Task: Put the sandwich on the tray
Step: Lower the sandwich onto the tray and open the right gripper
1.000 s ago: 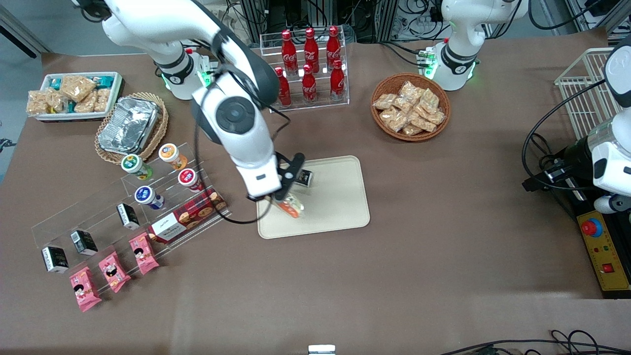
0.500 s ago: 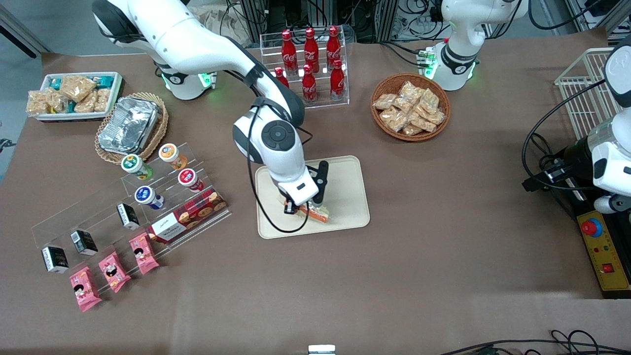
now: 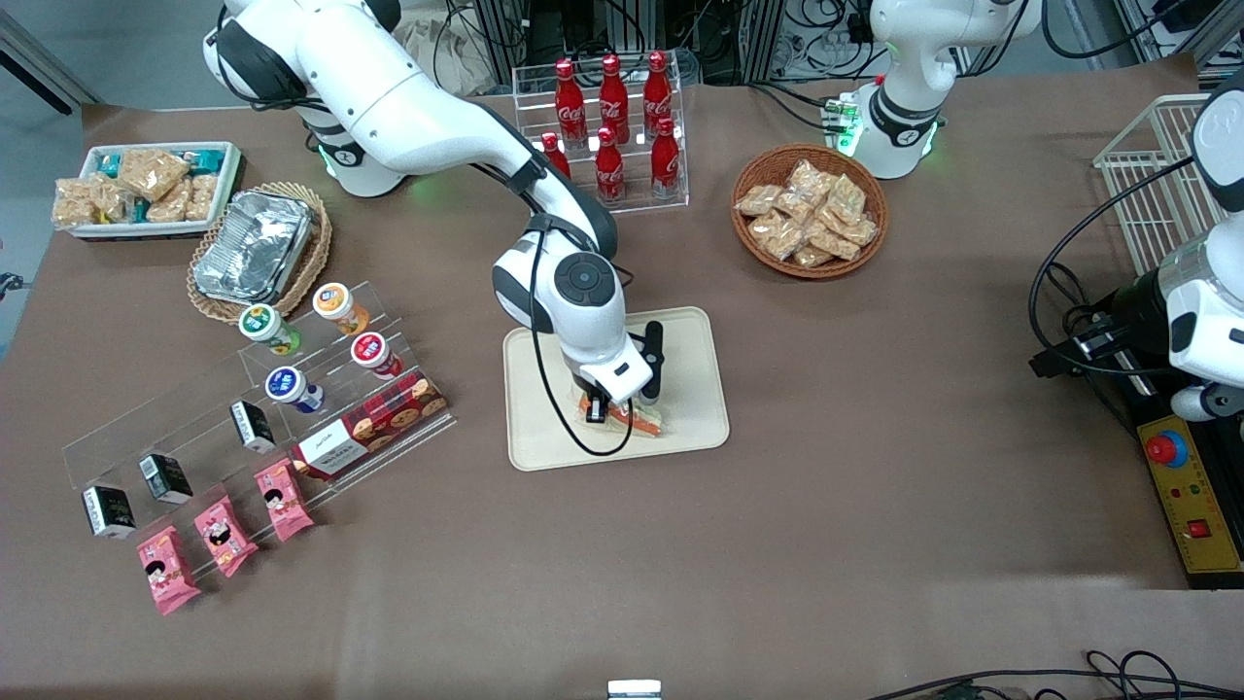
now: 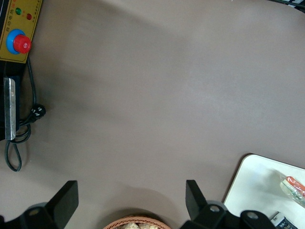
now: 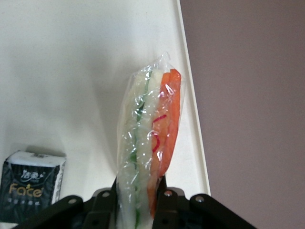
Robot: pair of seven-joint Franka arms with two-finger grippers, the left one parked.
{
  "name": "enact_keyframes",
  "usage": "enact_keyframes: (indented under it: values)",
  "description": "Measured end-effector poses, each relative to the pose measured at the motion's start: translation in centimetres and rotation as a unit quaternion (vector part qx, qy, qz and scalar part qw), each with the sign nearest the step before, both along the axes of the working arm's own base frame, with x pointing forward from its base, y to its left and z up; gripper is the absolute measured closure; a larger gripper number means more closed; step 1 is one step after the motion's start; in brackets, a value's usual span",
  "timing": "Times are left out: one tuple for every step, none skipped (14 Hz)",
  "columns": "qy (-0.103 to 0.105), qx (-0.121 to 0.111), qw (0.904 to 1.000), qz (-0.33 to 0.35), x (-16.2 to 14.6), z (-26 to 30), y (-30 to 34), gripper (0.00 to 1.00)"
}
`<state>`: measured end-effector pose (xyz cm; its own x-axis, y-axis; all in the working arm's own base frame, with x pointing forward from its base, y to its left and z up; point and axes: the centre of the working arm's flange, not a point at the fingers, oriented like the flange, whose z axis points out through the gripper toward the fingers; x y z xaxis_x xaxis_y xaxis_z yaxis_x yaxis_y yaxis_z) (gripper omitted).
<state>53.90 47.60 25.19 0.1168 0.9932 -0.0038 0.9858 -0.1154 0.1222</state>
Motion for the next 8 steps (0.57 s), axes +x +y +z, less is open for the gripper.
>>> enact_keyframes:
  values:
    - [-0.001,0.001,0.9999,-0.013,0.1,0.0,-0.1,0.69]
    - [-0.001,0.003,0.9994,-0.034,0.2,0.0,-0.2,0.63]
    - [-0.002,0.005,0.9986,-0.053,0.2,0.0,-0.2,0.52]
    - [-0.002,0.006,0.9977,-0.067,0.2,0.0,-0.3,0.44]
    - [-0.003,0.007,0.9972,-0.074,0.3,0.0,-0.3,0.33]
    - [-0.006,0.009,0.9968,-0.08,0.5,0.2,-0.4,0.24]
    - [-0.009,0.012,0.9965,-0.082,0.9,0.7,-0.6,0.13]
    - [-0.013,0.016,0.9963,-0.084,1.2,1.4,-0.7,0.04]
